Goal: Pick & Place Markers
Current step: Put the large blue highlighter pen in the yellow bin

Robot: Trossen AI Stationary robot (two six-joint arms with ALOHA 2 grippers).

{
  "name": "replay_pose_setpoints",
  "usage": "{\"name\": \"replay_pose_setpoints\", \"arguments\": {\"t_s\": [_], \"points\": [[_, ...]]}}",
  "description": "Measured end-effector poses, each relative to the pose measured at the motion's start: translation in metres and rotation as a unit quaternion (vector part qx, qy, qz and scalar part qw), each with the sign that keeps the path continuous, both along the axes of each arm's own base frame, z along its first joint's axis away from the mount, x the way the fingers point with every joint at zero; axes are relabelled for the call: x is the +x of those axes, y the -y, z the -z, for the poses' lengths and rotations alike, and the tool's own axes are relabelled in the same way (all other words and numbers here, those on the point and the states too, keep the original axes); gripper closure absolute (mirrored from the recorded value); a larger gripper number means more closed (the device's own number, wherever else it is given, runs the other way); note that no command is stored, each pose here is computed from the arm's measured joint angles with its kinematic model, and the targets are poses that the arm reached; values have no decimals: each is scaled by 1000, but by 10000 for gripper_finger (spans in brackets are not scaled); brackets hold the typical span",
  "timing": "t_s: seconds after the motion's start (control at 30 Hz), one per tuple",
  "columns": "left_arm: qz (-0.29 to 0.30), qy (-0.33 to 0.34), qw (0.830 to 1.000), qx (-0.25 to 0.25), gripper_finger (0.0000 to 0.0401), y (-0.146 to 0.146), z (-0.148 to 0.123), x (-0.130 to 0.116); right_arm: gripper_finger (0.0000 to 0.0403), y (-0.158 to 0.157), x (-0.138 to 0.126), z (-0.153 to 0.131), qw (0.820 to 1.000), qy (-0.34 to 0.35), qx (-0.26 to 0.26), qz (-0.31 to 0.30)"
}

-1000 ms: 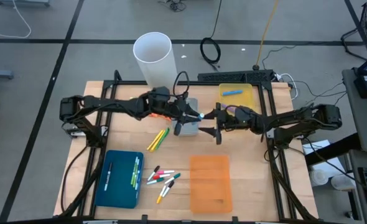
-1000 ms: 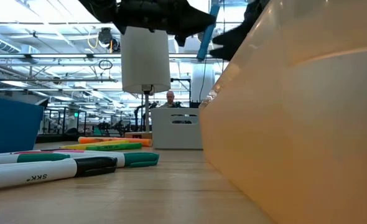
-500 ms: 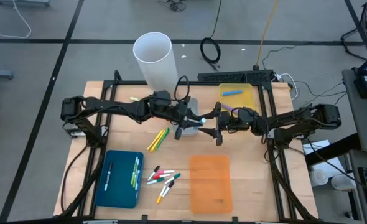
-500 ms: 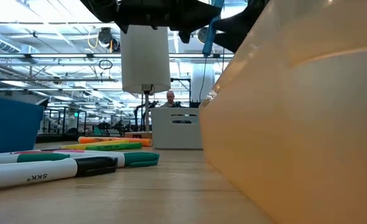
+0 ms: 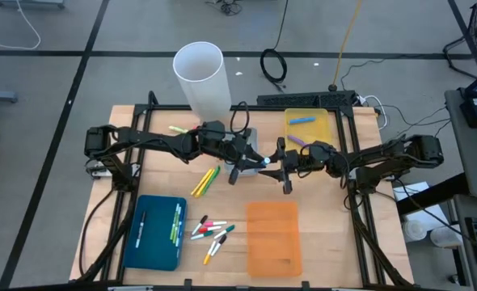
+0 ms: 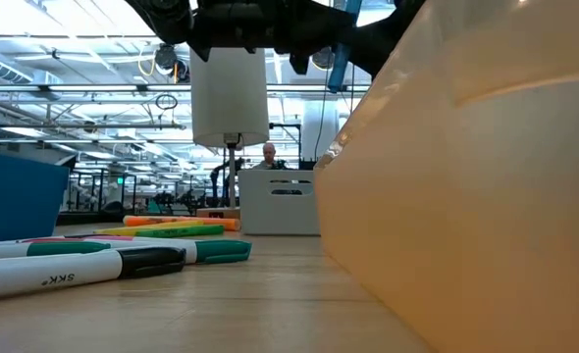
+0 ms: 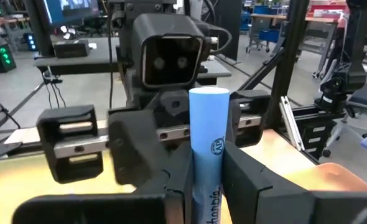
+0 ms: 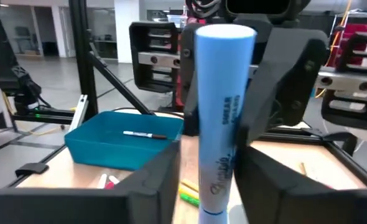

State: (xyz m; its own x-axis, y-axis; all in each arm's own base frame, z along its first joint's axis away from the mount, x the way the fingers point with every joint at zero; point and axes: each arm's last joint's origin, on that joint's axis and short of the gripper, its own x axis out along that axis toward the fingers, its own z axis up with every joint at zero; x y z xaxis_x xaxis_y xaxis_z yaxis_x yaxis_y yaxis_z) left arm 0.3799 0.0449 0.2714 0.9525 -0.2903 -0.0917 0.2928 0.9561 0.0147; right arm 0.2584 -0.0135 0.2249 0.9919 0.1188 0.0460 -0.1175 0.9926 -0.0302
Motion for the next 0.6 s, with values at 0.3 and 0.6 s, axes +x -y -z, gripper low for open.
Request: {"name": "replay_pose_setpoints", "arguments": {"t_s": [0.3,0.6], "points": [[-7,1,1000,-2,320,3,-1,1,358,0,0,1,1000,-4,-26,4],[-64,-63,991,-103,226,0,-9,-12,358,4,0,8,998,-38,-20,39]]}}
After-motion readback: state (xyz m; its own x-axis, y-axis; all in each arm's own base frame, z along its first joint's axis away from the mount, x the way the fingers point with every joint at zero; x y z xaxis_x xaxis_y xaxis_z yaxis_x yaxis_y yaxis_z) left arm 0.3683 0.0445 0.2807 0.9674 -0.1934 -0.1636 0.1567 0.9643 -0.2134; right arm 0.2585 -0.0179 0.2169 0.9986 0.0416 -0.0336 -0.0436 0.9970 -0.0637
